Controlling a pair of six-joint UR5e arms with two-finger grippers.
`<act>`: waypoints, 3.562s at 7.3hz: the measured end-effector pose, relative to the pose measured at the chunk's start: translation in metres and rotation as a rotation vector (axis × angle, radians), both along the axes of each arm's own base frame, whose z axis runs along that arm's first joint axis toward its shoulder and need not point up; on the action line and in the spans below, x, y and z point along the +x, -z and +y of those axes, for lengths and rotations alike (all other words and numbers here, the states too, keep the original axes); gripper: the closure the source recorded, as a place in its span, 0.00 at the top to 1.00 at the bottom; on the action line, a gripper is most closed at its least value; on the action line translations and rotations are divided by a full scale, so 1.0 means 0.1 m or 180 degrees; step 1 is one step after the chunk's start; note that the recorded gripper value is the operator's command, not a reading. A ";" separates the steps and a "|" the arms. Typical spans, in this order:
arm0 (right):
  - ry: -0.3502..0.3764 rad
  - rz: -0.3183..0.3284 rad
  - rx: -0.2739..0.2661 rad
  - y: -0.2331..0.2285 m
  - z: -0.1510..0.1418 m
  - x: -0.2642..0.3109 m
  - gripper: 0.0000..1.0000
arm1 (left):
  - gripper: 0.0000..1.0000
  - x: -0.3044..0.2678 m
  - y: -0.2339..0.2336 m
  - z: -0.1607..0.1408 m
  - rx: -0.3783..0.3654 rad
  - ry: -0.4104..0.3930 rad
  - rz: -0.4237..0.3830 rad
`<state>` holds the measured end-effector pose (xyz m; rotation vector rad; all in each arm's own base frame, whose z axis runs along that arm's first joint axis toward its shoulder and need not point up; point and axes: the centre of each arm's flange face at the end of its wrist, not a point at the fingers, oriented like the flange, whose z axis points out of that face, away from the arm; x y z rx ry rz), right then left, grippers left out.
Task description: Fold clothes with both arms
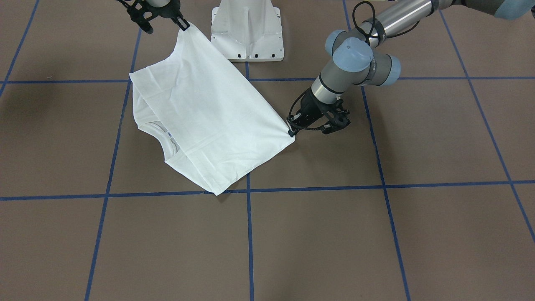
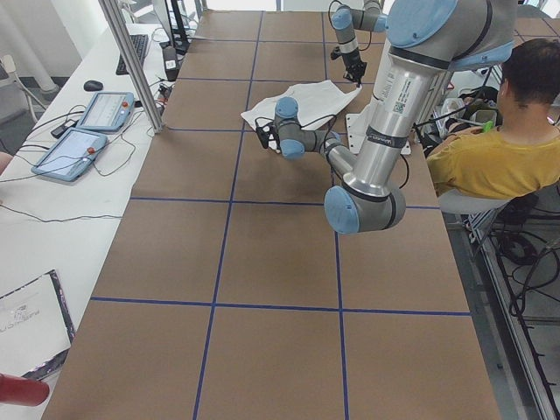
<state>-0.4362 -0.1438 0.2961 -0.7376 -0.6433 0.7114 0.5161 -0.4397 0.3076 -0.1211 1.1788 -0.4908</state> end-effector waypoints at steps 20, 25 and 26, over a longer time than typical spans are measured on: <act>-0.1986 0.0396 0.0615 0.21 -1.10 -1.06 0.99 | 0.32 -0.69 0.00 -1.89 0.0579 0.0766 -0.0023; -0.1964 0.0555 0.0630 0.00 -1.09 -1.21 0.92 | 0.33 -0.78 0.08 -1.80 0.0567 0.0755 -0.0026; -0.1963 0.0568 0.0631 -0.02 -1.10 -1.21 0.89 | 0.33 -0.78 0.07 -1.80 0.0565 0.0756 -0.0029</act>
